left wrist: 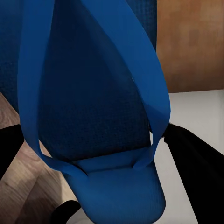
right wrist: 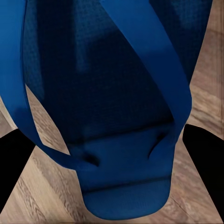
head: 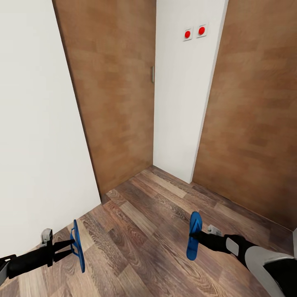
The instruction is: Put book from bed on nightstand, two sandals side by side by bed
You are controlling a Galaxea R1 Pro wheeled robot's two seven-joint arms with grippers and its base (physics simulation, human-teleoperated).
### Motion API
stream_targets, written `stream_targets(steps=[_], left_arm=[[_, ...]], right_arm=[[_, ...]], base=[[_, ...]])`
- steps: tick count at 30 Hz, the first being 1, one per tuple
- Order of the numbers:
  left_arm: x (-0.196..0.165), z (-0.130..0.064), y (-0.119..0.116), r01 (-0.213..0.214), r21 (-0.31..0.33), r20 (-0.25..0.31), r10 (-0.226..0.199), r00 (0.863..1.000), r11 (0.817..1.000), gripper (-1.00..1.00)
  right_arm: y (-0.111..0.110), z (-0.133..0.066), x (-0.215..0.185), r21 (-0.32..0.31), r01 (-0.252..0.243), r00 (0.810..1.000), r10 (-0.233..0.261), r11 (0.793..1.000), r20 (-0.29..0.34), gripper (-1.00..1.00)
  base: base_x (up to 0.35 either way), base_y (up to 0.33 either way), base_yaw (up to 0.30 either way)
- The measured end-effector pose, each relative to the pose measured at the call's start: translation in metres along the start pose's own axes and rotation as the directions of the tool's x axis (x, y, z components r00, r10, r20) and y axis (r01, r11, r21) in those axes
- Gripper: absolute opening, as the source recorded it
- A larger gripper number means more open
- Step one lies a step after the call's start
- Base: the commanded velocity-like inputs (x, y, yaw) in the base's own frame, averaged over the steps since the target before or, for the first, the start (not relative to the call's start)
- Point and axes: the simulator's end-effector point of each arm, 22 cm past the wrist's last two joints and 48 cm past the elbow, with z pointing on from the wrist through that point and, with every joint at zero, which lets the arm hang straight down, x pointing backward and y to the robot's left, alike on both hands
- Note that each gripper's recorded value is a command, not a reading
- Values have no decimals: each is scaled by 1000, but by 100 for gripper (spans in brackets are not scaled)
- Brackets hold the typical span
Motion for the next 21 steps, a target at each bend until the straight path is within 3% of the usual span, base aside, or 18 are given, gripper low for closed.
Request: stream_targets(steps=[10, 21], left_arm=[[0, -1, 0, 1, -1, 1, -1, 1000, 1000, -100], [0, -1, 0, 2, 0, 1, -2, 1000, 1000, -100]], right_arm=[[0, 0, 1, -5, 0, 1000, 0, 1000, 11, -100], [-2, 0, -12, 4, 41, 997, -41, 999, 68, -100]], base=[[-13, 0, 0], [-208, 78, 0]])
